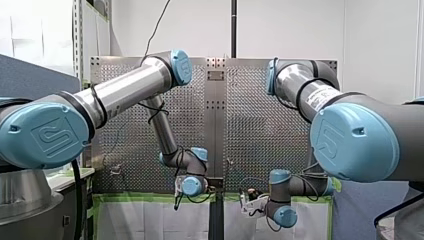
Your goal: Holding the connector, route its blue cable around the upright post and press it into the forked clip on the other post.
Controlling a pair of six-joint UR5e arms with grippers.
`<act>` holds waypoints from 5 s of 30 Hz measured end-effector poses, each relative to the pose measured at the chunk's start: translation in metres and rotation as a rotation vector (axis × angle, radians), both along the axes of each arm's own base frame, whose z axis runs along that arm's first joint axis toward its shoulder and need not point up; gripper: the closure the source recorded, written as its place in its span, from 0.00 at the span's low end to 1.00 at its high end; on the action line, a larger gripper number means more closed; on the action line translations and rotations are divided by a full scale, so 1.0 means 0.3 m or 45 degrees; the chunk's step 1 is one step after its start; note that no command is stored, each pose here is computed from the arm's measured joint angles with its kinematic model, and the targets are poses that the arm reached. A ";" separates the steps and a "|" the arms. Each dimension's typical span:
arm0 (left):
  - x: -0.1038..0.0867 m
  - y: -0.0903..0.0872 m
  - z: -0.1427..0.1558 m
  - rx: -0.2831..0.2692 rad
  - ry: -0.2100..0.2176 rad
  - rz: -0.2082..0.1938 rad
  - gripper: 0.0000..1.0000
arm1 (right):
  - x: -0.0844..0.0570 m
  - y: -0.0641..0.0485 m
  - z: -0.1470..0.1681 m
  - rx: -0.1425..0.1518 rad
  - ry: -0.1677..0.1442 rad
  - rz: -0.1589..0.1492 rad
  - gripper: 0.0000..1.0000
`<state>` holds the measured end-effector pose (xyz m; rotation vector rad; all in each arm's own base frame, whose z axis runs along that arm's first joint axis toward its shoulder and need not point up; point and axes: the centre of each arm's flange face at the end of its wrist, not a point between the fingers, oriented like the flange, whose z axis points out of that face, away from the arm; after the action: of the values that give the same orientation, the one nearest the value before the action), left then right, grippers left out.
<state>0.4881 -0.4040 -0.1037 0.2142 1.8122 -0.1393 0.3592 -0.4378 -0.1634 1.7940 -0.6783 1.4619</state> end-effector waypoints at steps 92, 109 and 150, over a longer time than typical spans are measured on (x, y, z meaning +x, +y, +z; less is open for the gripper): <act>-0.105 -0.100 0.100 -0.133 -0.153 0.147 0.00 | -0.072 -0.086 0.259 -0.076 0.010 0.054 1.00; -0.082 -0.093 0.105 -0.185 -0.164 0.148 0.68 | -0.068 -0.082 0.258 -0.074 0.008 0.061 1.00; -0.196 -0.158 0.213 -0.200 -0.215 0.084 1.00 | -0.153 -0.149 0.280 -0.094 -0.001 0.039 1.00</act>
<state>0.4294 -0.4515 -0.0399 0.0527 1.6297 -0.2096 0.3134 -0.4826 -0.0793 1.7543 -0.5924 1.4890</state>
